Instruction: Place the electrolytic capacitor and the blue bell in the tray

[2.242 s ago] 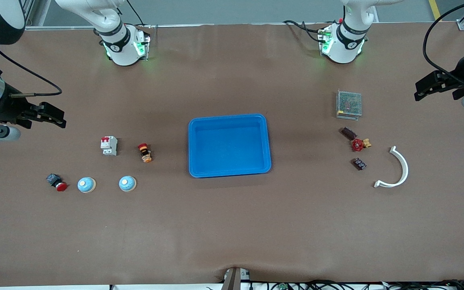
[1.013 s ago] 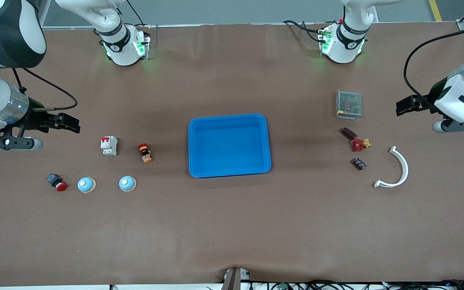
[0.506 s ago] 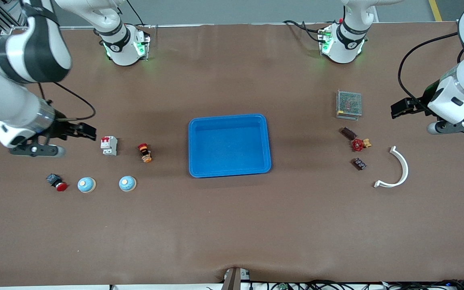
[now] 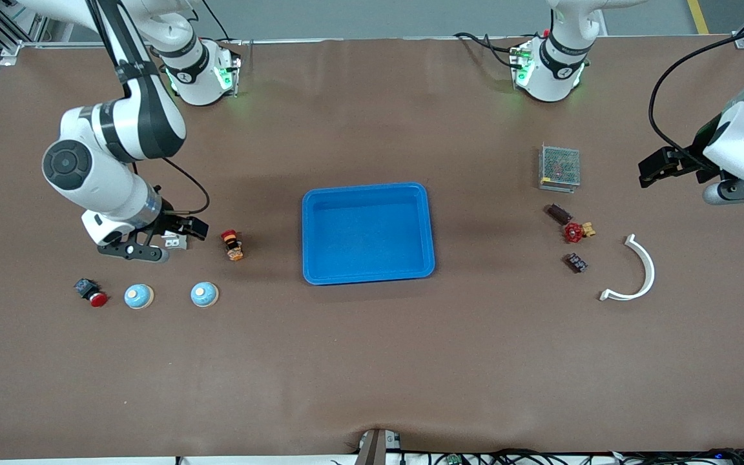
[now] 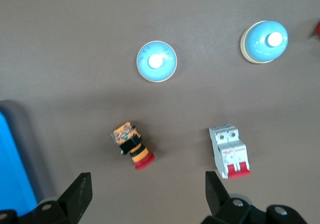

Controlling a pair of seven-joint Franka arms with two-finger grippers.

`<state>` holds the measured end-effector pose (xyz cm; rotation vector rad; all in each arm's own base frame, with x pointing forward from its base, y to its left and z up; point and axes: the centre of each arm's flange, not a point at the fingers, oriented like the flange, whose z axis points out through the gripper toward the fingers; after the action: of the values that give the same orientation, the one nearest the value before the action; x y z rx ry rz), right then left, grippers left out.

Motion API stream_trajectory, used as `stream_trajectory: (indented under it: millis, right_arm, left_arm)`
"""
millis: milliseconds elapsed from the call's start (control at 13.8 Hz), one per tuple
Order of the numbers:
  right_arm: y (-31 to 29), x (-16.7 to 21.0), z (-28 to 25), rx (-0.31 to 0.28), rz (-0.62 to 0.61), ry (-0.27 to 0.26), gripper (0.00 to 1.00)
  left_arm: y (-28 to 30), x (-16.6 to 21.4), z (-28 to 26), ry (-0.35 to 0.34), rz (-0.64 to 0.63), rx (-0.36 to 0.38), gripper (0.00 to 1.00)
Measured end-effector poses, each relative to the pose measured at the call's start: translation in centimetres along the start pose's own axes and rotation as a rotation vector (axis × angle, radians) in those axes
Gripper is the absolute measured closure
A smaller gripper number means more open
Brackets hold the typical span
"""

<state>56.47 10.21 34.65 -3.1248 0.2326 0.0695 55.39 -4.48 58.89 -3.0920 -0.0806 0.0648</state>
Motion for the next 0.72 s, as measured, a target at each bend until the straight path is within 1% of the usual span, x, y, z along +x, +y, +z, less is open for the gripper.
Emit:
stream_trajectory:
  millis: [217, 506, 579, 723]
  right_arm:
    - [0.1, 0.3, 1.0, -0.001, 0.004, 0.001, 0.00]
    - [0.4, 0.4, 0.5, -0.002, -0.004, 0.000, 0.00]
    - [0.7, 0.5, -0.5, -0.005, -0.021, -0.012, 0.00]
    - [2.1, 1.1, -4.4, -0.007, -0.062, -0.037, 0.00]
  left_arm:
    - [0.0, 0.0, 0.0, 0.000, 0.000, 0.000, 0.00]
    - [0.0, 0.0, 0.0, -0.001, 0.000, 0.000, 0.00]
    - [0.0, 0.0, 0.0, -0.001, 0.000, 0.000, 0.00]
    - [0.0, 0.0, 0.0, -0.001, 0.000, 0.000, 0.00]
